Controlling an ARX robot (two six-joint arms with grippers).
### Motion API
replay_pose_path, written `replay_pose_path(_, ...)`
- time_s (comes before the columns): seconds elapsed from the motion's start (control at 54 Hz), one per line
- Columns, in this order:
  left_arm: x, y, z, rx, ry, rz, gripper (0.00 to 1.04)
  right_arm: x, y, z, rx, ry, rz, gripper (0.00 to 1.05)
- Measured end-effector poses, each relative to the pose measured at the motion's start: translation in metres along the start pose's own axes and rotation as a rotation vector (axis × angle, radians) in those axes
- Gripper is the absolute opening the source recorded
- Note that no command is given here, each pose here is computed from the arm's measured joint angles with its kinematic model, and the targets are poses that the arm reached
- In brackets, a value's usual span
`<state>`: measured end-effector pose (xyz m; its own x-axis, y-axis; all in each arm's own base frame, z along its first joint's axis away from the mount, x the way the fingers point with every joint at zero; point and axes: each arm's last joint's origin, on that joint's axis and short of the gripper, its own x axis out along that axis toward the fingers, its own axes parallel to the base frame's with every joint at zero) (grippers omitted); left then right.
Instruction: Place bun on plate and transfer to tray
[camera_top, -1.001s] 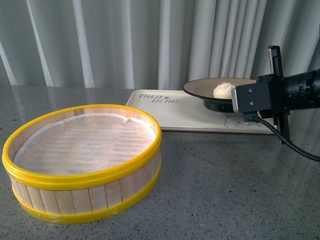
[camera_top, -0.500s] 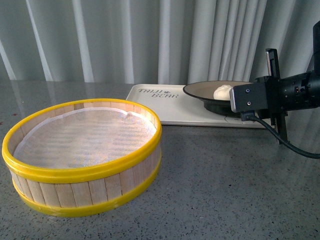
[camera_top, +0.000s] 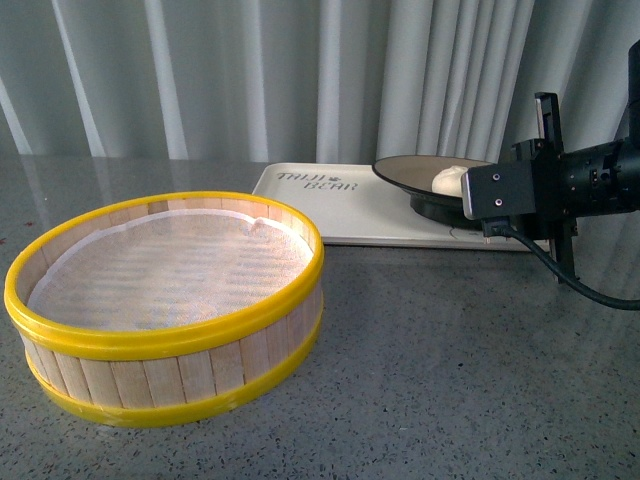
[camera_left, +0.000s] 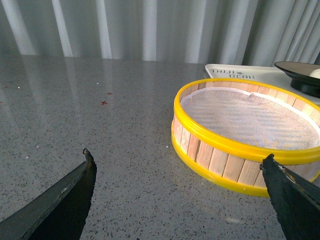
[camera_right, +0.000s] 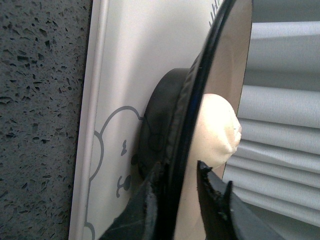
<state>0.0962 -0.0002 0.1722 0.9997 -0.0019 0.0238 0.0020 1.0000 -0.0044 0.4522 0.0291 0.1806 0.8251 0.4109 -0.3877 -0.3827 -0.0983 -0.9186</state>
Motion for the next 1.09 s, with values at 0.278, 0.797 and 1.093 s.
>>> replay_pose_path(0.278,0.0,0.0,0.0,0.0,0.0,0.0,0.98,-0.002,0.01,0.002,0.025,-0.004,-0.006,0.62)
replay_pose_path(0.797,0.0,0.0,0.0,0.0,0.0,0.0,0.98,-0.083,-0.014,0.066,0.367,0.11,-0.398,0.96)
replay_pose_path(1.093,0.0,0.0,0.0,0.0,0.0,0.0,0.98,-0.1,-0.014,0.068,0.737,0.19,-0.53,0.85)
